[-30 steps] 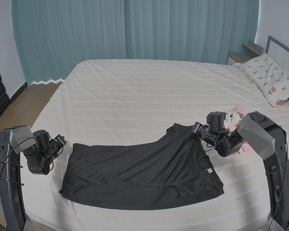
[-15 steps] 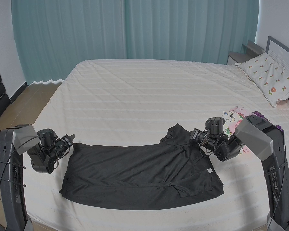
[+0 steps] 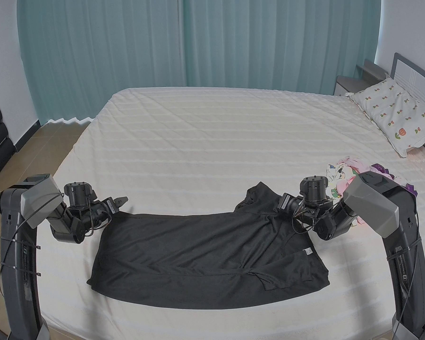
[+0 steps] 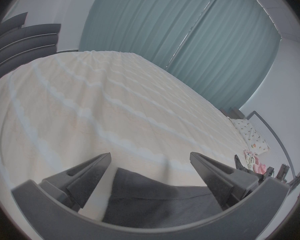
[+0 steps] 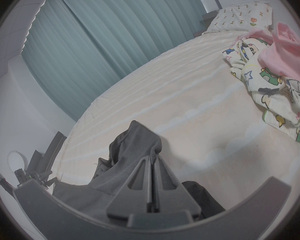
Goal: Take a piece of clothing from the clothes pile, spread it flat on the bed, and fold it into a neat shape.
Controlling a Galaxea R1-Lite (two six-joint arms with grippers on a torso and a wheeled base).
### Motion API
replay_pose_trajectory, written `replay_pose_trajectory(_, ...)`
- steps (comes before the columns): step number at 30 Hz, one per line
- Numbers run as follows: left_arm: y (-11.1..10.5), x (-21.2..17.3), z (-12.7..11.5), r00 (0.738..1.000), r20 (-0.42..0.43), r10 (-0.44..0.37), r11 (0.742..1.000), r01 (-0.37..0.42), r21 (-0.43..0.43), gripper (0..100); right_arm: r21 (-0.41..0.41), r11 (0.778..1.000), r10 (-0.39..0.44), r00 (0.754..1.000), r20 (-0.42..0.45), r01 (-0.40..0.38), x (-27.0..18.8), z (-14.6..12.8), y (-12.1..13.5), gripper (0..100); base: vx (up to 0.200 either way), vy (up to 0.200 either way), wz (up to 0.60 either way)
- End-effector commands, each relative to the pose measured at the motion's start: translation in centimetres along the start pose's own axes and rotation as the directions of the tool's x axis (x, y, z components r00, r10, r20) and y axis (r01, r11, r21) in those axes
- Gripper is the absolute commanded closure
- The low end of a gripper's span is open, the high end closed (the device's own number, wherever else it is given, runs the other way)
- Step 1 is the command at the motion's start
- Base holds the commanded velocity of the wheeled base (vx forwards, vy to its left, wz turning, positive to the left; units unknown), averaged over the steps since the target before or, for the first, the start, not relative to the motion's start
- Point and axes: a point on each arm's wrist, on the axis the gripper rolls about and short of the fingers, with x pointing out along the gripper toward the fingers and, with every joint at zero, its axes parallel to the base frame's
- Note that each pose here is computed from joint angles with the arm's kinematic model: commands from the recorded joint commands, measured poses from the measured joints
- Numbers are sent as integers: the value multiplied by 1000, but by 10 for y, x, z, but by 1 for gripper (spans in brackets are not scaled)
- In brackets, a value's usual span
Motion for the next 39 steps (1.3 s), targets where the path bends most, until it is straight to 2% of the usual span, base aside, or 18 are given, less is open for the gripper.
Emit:
replay_pose_trajectory(1, -2, -1, 1, 1000, -4, -11, 1000, 11, 3, 0, 0, 1000, -2, 1000, -1, 2, 0, 0, -1, 100, 0, 0, 0)
replay_pose_trajectory(6, -1, -8, -7, 997, -65, -47, 999, 47, -2, 0, 0, 1000, -1, 1000, 1, 1, 0, 0, -1, 100, 0, 0, 0)
replay_pose_trajectory(11, 8, -9, -9, 994, -108, -23, 999, 27, 44, 0, -2, 1000, 5, 1000, -3, -5, 0, -1, 2, 100, 0, 0, 0)
replay_pose_trajectory(18, 11, -6, -9, 993, -114, -17, 998, 23, 54, 0, -3, 1000, 8, 1000, -3, -8, 0, -2, 4, 100, 0, 0, 0)
replay_pose_trajectory(19, 11, -5, -7, 994, -106, -16, 998, 22, 54, 100, -3, 1000, 8, 1000, -3, -8, 0, -2, 4, 100, 0, 0, 0)
replay_pose_trajectory(29, 15, -6, 1, 997, -77, -11, 998, 15, 59, 100, -3, 1000, 12, 1000, 5, -12, 0, 0, 5, 100, 0, 0, 0)
replay_pose_trajectory(39, 16, -27, 19, 1000, 11, -1, 997, 0, 79, 100, -7, 1000, 13, 1000, 28, -13, -1, 6, 8, 100, 0, 0, 0)
